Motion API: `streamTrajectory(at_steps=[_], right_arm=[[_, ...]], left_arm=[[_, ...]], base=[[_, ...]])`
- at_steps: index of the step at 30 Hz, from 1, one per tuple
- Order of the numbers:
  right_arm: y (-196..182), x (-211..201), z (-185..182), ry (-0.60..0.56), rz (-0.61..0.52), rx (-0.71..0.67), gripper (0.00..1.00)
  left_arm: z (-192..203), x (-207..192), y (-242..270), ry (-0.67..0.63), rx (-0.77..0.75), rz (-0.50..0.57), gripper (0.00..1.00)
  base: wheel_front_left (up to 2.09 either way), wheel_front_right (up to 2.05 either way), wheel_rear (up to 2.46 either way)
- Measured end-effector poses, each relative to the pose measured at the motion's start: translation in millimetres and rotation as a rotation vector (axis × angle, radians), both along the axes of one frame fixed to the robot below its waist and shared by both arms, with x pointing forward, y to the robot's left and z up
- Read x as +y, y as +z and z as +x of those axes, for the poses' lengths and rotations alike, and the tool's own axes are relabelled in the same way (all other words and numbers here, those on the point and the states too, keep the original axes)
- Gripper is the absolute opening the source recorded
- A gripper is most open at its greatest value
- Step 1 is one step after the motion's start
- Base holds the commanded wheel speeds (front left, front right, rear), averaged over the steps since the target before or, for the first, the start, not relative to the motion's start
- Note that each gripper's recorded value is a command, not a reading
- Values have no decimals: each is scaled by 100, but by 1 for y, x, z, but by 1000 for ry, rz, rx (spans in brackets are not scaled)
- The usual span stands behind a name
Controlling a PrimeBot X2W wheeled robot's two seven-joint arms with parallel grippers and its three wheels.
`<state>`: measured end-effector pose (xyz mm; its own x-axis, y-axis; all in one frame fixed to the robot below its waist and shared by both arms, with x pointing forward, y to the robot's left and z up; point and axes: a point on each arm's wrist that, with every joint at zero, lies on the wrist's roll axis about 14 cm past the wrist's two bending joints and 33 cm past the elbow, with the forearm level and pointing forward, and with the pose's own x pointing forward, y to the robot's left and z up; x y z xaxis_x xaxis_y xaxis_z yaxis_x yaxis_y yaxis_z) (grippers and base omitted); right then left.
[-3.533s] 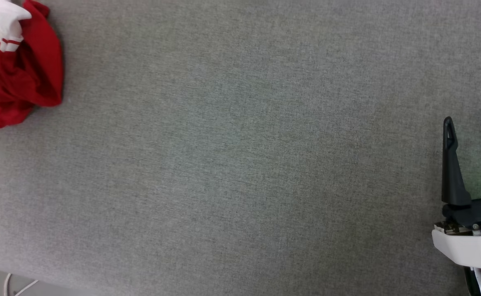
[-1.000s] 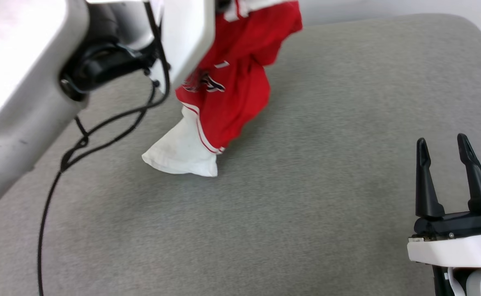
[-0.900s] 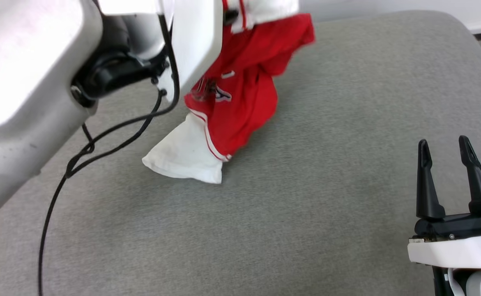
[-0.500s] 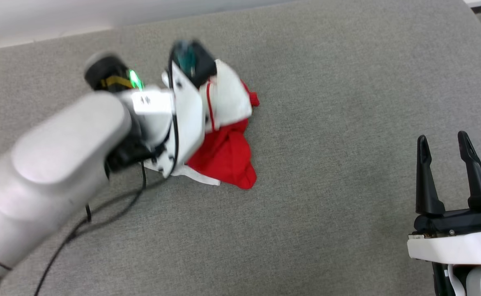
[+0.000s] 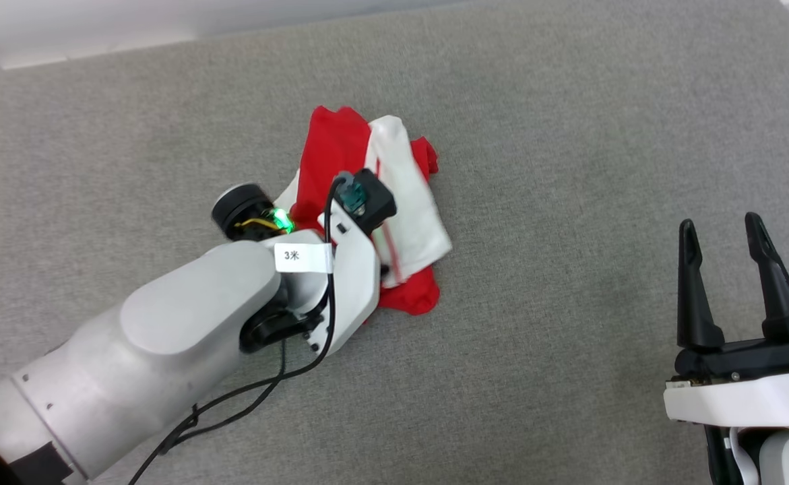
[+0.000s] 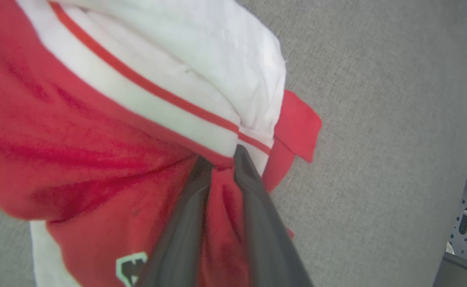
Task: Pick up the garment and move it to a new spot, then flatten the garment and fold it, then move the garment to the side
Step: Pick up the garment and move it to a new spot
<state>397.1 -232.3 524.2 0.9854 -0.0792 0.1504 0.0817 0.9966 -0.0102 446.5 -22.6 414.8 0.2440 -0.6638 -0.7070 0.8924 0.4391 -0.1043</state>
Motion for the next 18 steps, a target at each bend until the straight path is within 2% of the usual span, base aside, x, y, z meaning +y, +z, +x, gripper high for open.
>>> streamTrajectory(at_steps=[4,10,13,18], right_arm=[[7,3,-5,7,-3,-18,100],[15,9,-14,26,-8,-39,100],[20,15,-15,44,-10,-54,100],[25,26,-17,76,-11,-69,100]], left_arm=[[17,-12,44,19,-150,-128,100],[41,-7,123,133,-426,-327,100],[45,8,153,219,-554,-411,100],[41,50,175,383,-738,-477,100]], base=[[0,0,0],[0,0,0],[0,0,0],[0,0,0]])
